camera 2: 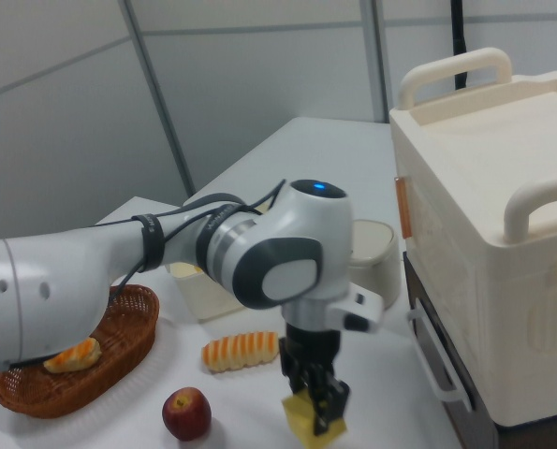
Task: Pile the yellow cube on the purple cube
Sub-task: 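Lift the yellow cube and carry it toward the purple cube, then lower the yellow cube onto the purple cube and open the gripper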
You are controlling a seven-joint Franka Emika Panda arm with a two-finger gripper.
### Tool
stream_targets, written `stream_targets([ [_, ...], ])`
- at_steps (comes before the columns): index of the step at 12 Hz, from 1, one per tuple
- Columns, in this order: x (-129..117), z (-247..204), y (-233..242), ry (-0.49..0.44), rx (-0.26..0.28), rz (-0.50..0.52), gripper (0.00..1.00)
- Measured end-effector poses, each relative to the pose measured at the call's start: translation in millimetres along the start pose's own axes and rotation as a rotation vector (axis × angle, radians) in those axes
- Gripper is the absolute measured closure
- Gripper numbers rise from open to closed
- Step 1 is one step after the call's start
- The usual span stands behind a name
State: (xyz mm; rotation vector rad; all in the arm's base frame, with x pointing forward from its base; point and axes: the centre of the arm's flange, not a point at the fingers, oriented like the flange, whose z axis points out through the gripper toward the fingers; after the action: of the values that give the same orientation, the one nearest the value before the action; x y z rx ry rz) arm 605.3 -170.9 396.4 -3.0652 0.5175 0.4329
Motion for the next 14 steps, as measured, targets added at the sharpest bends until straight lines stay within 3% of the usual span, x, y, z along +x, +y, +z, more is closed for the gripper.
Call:
stream_targets([
  [6, -19.3, -17.4, 135.3, 0.016, 0.029, -0.054, 0.43],
  [14, -42.8, -7.1, 231.5, -0.001, 0.02, -0.084, 0.43],
])
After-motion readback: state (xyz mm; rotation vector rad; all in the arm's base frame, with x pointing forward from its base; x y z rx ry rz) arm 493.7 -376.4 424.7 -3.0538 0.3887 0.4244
